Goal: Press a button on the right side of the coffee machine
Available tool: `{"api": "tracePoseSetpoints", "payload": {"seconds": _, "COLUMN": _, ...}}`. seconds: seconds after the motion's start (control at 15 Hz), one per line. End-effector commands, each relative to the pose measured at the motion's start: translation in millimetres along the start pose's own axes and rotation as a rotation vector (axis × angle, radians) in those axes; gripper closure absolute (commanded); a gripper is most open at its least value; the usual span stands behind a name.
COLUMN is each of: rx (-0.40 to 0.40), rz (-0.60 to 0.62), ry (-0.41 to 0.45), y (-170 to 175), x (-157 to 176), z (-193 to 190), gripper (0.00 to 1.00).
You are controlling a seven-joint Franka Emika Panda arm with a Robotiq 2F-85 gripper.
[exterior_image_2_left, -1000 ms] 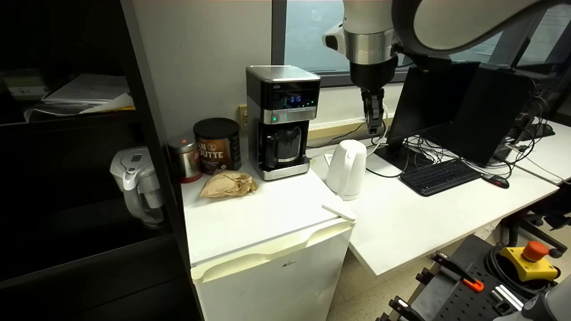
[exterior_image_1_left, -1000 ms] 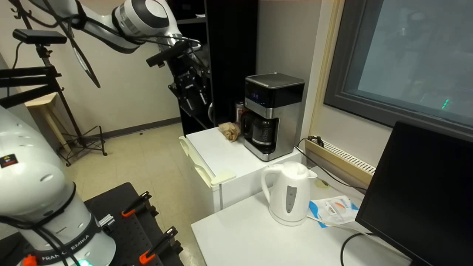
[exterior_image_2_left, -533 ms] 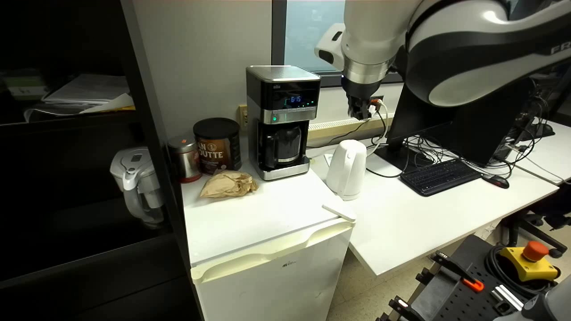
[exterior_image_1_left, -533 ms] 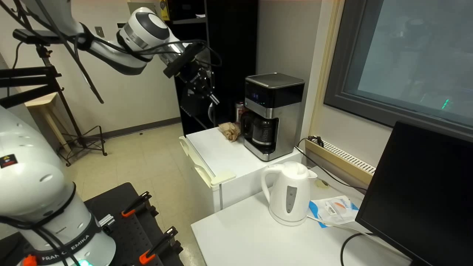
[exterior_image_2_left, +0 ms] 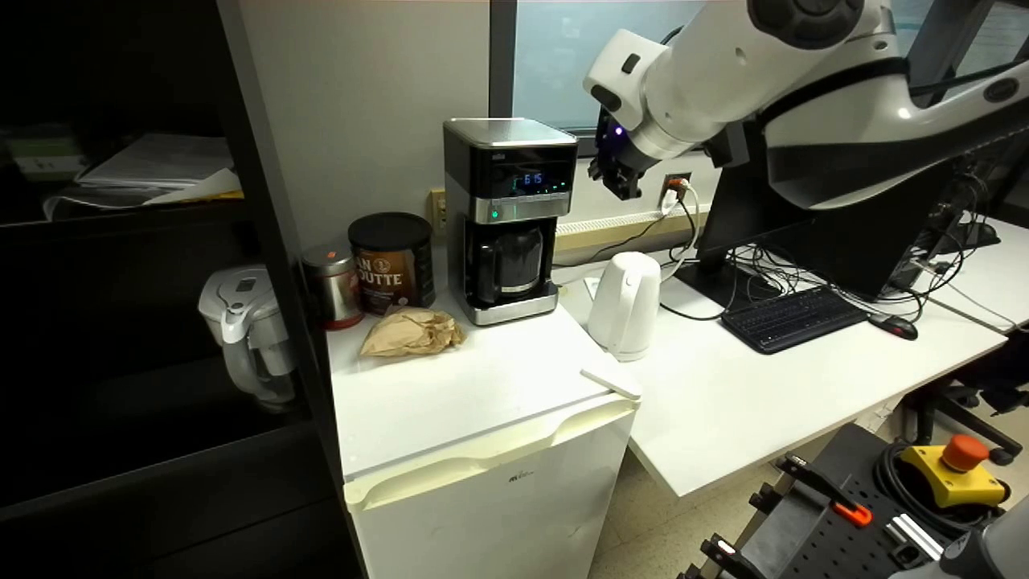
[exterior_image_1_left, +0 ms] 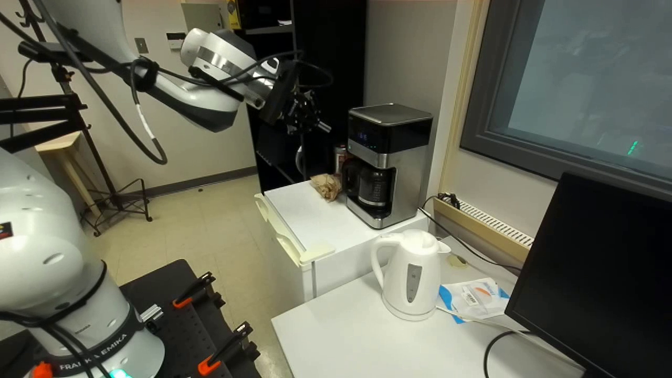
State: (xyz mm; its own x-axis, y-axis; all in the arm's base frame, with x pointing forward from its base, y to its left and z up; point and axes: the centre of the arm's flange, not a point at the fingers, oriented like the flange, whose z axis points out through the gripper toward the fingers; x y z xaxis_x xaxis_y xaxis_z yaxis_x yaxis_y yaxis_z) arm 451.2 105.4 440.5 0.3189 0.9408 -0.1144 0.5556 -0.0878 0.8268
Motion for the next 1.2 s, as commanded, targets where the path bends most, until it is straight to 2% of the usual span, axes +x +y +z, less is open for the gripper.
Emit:
{"api": "tracePoseSetpoints", "payload": {"seconds": 0.0, "rx": -0.064, "rz": 0.049, "ry": 0.085, "y": -5.2, "x": -6.8, "z": 29.8, "gripper": 0.98}}
{"api": "tracePoseSetpoints", "payload": {"seconds": 0.47, "rx": -0.063, "rz": 0.122, "ry": 0.108, "y": -7.5, "x": -18.3, "z": 72.7, "gripper": 0.98}}
{"api": "tracePoseSetpoints", "payload": {"seconds": 1.13, "rx": -0.035, "rz": 0.165, "ry": 0.114, "y": -15.1, "x": -13.9, "z": 124.2, "gripper": 0.98}}
